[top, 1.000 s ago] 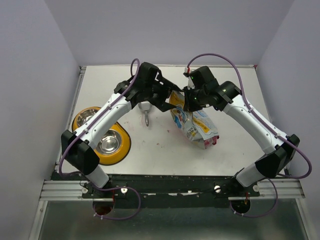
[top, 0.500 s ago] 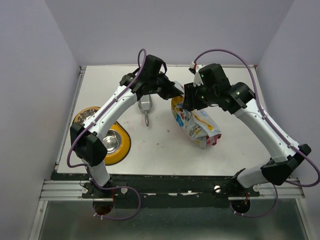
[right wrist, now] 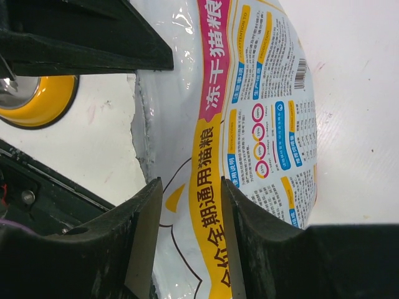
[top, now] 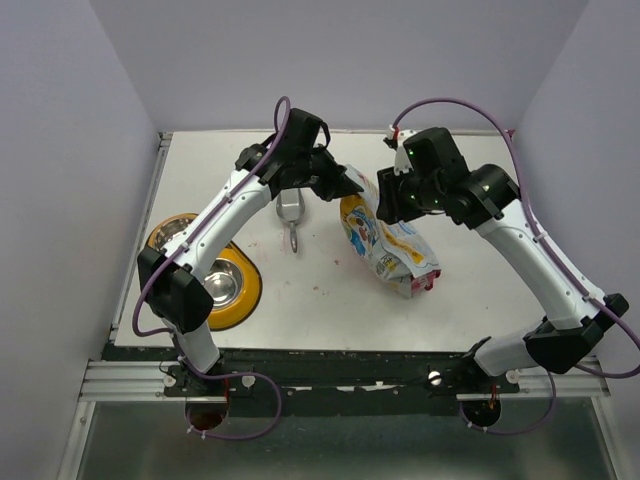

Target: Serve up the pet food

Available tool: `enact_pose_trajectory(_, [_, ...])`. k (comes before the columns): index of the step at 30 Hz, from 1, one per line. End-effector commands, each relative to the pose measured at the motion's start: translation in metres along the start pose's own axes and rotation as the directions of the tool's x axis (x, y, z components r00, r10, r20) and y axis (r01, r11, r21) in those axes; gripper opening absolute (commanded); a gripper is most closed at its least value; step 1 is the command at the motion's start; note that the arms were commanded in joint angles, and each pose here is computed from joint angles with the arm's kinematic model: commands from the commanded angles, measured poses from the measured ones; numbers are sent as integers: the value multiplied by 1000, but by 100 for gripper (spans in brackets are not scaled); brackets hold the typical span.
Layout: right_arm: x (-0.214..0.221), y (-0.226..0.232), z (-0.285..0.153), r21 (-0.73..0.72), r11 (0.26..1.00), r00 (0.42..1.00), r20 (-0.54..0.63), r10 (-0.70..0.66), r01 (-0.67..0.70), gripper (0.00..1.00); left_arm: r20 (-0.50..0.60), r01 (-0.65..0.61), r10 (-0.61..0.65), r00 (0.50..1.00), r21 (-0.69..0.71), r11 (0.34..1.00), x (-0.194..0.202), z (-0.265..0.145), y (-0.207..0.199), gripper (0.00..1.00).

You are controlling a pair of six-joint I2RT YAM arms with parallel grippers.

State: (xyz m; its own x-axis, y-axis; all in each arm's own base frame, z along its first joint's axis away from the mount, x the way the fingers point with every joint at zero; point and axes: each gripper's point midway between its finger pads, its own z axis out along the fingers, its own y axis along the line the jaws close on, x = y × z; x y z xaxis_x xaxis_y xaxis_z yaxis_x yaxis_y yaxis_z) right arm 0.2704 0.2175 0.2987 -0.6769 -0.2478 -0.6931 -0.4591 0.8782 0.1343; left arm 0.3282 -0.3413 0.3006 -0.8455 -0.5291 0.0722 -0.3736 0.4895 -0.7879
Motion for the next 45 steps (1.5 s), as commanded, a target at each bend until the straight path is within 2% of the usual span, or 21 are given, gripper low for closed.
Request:
enact_pose_trajectory(1, [7,6,2,-31,1000,1000,-14,-3,3,50,-70,0,3,998,39,999,16,-16,-12,0])
enact_pose_trajectory(6, [9,19,-2,-102,995,1000,-13,3,-4,50,-68,10,-7,998,41,999,16,-17,-13,0])
enact_pose_trajectory(9, [7,21,-9,-115,993,1000,14,21,-19,52,-70,19,-16,997,43,999,16,-16,-14,0])
enact_pose_trajectory(14, [16,21,-3,-119,992,1000,-10,28,-30,52,-78,22,-19,997,42,999,17,-15,-12,0])
enact_pose_trajectory(24, [28,20,12,-122,992,999,-40,18,-23,46,-77,34,-30,997,46,998,18,-17,-15,0])
enact_pose_trajectory(29, [29,-9,17,48,999,999,-28,22,-21,38,-72,35,-32,997,39,999,18,-19,-15,0])
enact_pose_trajectory(34, [21,-45,6,269,963,1000,18,13,-17,22,-68,40,-39,997,17,999,18,-19,-10,0])
enact_pose_trajectory(36, [20,-46,3,276,961,1000,20,5,-10,21,-66,43,-42,997,10,999,18,-20,-9,0])
enact_pose_trajectory(37, [21,-41,3,247,969,1000,17,4,-8,22,-71,43,-43,997,6,999,18,-19,-8,0])
enact_pose_trajectory(39, [26,-19,4,122,993,1000,0,12,-12,30,-79,45,-44,996,10,999,19,-18,-9,0])
enact_pose_trajectory(42, [35,22,-6,-119,992,999,-23,32,-34,47,-85,48,-46,995,17,999,20,-18,-11,0])
enact_pose_trajectory(45, [34,43,-30,-257,966,998,37,41,-30,64,-79,43,-42,996,13,999,21,-22,-13,0])
